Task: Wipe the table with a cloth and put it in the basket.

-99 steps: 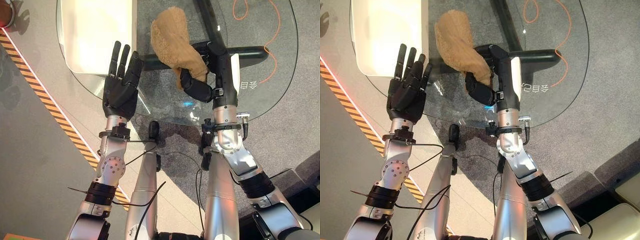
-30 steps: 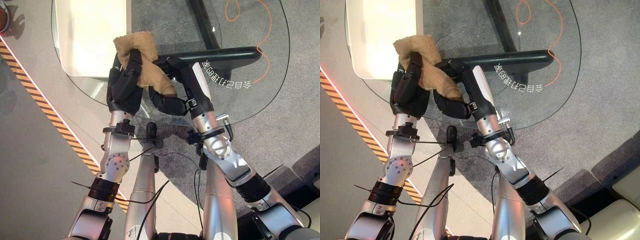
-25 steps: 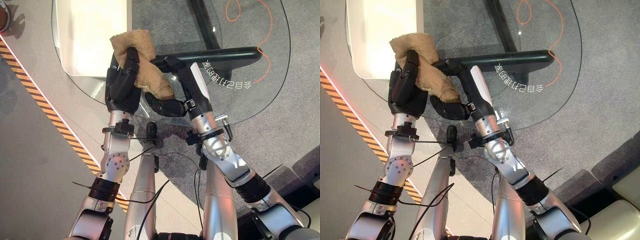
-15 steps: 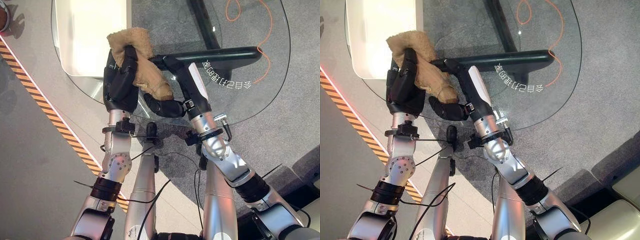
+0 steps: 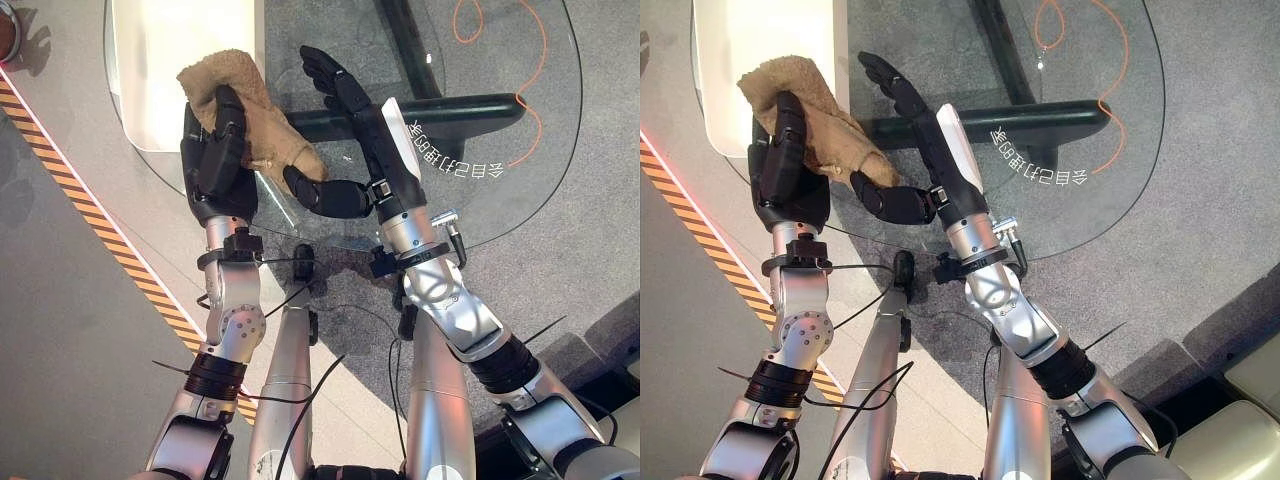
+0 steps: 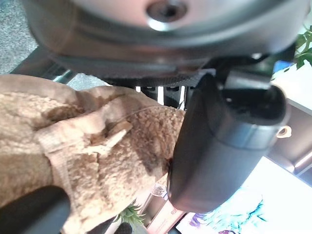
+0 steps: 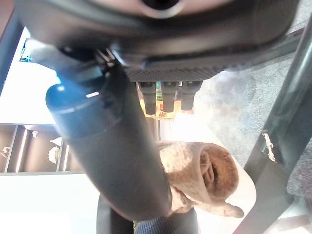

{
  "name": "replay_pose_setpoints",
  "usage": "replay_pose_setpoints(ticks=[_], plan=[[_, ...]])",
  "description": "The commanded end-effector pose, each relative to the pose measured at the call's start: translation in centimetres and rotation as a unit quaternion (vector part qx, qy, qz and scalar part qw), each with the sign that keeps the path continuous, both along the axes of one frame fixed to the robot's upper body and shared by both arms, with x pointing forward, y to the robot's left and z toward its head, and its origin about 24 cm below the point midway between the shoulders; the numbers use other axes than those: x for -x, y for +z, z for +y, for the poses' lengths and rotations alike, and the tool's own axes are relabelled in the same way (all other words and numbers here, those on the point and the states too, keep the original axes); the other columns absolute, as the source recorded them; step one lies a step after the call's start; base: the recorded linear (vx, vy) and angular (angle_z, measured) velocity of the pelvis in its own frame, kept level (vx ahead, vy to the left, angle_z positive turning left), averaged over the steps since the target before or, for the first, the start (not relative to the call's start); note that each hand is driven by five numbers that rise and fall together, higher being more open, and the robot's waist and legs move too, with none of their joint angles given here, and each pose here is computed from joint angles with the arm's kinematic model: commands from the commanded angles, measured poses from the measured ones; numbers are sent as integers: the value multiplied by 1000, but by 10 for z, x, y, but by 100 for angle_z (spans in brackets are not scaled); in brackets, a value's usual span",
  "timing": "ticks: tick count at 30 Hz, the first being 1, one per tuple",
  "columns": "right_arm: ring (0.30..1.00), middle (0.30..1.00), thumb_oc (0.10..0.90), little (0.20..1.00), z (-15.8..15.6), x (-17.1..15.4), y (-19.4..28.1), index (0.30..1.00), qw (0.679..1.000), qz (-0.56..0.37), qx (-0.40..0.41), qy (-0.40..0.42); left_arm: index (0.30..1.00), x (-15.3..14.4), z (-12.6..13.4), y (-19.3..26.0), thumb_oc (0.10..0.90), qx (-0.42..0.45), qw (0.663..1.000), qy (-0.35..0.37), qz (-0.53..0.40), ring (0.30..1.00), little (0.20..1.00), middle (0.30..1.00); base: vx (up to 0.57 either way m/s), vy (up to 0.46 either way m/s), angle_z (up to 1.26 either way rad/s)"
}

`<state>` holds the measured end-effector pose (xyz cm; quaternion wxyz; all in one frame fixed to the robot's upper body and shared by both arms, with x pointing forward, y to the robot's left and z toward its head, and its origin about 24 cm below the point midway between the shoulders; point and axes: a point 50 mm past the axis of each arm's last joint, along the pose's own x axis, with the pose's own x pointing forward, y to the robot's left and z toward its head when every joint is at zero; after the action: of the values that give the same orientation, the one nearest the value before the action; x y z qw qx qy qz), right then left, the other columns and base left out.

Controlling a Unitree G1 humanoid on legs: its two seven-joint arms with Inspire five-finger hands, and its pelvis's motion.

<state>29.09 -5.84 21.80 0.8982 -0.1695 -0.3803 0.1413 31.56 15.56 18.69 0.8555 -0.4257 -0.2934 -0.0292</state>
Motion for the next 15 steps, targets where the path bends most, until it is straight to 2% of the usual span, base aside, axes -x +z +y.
replay_pose_setpoints(ticks=[1, 15], plan=[[900, 900, 800, 900, 19, 43, 59, 900, 982, -143, -81, 96, 300, 30, 13, 68, 100, 5, 978, 56, -199, 300, 200, 300, 0, 0, 0], [900, 900, 800, 900, 16, 42, 61, 900, 981, -164, -86, 60, 300, 28, 13, 71, 100, 3, 977, 73, -198, 300, 200, 300, 0, 0, 0]])
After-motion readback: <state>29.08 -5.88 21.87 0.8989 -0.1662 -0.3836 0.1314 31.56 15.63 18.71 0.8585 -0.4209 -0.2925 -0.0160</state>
